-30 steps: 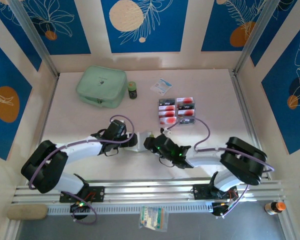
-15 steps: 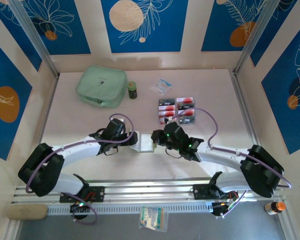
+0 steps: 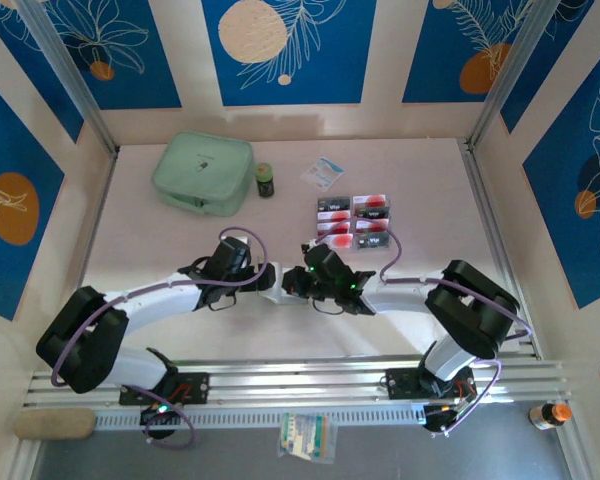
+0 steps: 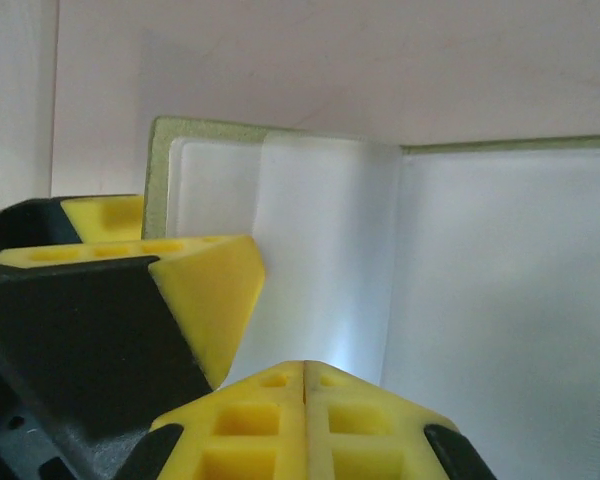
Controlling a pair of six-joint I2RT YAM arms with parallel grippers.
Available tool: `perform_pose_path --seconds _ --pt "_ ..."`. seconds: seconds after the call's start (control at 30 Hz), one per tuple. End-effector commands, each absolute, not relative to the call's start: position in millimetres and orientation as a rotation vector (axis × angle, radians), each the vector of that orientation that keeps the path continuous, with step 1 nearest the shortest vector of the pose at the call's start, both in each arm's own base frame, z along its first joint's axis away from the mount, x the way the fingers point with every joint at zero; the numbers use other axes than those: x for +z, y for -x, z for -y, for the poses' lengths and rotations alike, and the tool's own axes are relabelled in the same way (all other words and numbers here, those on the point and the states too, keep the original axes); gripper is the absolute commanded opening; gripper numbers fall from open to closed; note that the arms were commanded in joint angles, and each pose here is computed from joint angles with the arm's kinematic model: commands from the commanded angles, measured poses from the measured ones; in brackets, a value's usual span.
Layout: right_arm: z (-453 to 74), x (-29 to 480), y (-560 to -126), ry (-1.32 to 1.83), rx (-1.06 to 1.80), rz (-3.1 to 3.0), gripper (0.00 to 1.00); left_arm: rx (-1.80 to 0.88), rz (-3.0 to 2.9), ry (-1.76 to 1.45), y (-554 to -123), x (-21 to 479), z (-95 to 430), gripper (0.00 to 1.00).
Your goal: Put the credit cards into the card holder
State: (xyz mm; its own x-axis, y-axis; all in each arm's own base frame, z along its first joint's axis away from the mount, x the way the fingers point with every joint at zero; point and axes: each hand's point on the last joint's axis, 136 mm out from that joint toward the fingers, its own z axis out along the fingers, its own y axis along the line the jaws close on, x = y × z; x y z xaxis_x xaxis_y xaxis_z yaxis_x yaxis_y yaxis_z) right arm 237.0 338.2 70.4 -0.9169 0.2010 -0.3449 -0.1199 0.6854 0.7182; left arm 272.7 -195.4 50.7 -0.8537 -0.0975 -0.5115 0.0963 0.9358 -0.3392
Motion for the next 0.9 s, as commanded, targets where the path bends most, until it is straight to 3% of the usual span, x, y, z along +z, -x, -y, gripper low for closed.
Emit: perform_pose_path --seconds 0.0,0.23,0.87 --pt "-361.2 91.2 -240.4 -0.025 1.214 -2.425 0.00 -0.480 -2.517 0.004 -278.5 58.5 193.7 0.94" --pt "-367.9 67.8 -239.6 -0.065 1.208 -2.470 0.00 -0.492 -2.516 0.021 -278.4 58.6 194.1 0.95" --pt "-315.9 32.1 -245.4 -0.245 0.977 -2.531 0.00 -0.530 -2.520 0.115 -274.4 51.8 175.2 0.98"
